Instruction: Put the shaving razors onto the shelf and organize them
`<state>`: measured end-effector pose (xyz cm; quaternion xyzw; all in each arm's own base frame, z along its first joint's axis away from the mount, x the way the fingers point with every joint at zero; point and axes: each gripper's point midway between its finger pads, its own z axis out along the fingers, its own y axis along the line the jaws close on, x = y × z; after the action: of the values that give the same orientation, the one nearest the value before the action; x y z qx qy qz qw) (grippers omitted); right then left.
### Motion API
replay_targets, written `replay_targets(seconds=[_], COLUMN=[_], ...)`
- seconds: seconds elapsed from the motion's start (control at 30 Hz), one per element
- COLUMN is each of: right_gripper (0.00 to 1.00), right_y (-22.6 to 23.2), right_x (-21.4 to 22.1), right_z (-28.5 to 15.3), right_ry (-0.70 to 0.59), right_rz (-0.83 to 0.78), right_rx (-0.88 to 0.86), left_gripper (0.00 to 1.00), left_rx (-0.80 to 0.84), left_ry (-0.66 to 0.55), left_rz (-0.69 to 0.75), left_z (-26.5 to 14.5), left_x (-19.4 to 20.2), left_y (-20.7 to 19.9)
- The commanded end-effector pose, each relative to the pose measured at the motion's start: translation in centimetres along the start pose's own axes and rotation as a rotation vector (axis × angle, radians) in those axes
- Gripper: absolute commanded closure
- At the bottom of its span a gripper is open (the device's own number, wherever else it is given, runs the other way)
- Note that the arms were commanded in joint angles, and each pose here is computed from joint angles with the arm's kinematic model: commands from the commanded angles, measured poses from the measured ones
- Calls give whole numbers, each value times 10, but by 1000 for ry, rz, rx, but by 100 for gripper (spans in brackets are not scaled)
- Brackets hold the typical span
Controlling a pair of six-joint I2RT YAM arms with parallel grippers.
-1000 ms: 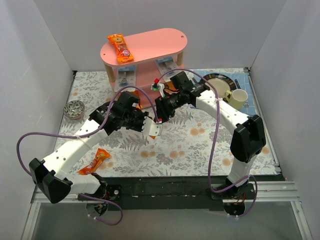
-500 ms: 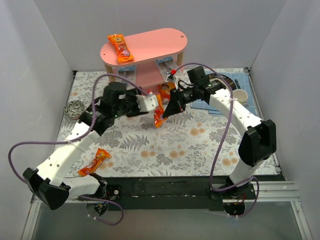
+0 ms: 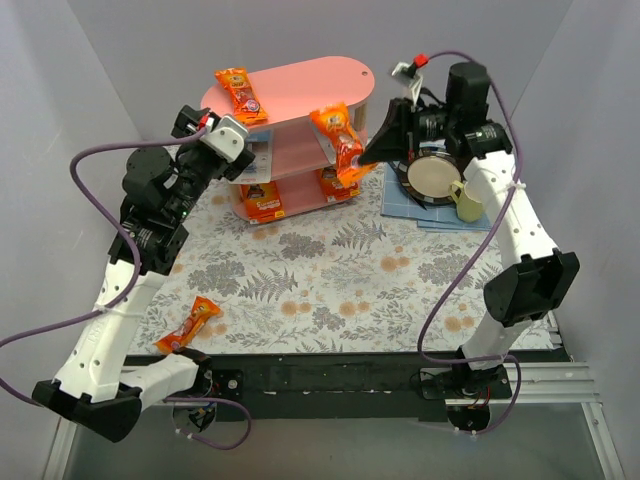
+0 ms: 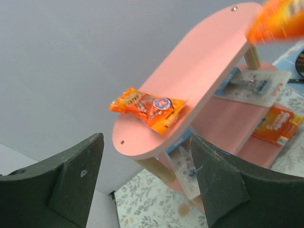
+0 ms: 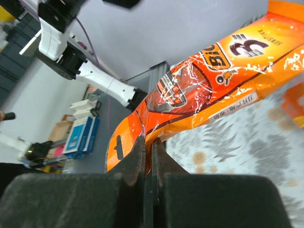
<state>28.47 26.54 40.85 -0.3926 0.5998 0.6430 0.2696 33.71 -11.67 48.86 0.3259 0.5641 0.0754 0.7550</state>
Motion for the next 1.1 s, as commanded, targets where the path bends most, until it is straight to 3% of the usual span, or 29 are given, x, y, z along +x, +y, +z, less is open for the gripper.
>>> replay_targets(seconds=[0.0, 0.13, 0.57, 1.07], right_gripper=[99, 99, 99, 99], right_y=[4, -7, -60, -118], right_x=[-54, -82, -115, -121], right_z=[-21, -25, -24, -23], right_ry=[-27, -52, -117, -174], right_rz=[-187, -275, -400, -406], right_rx=[-10, 23, 71, 107], left_gripper=[27, 27, 26, 26], left_rx=[31, 35, 7, 80], left_ry=[45, 80, 191, 308], left_rz=[-37, -49, -133, -251], left_z=[6, 4, -13, -37], left_x=[23, 39, 74, 106], left_y=[-16, -20, -9, -19])
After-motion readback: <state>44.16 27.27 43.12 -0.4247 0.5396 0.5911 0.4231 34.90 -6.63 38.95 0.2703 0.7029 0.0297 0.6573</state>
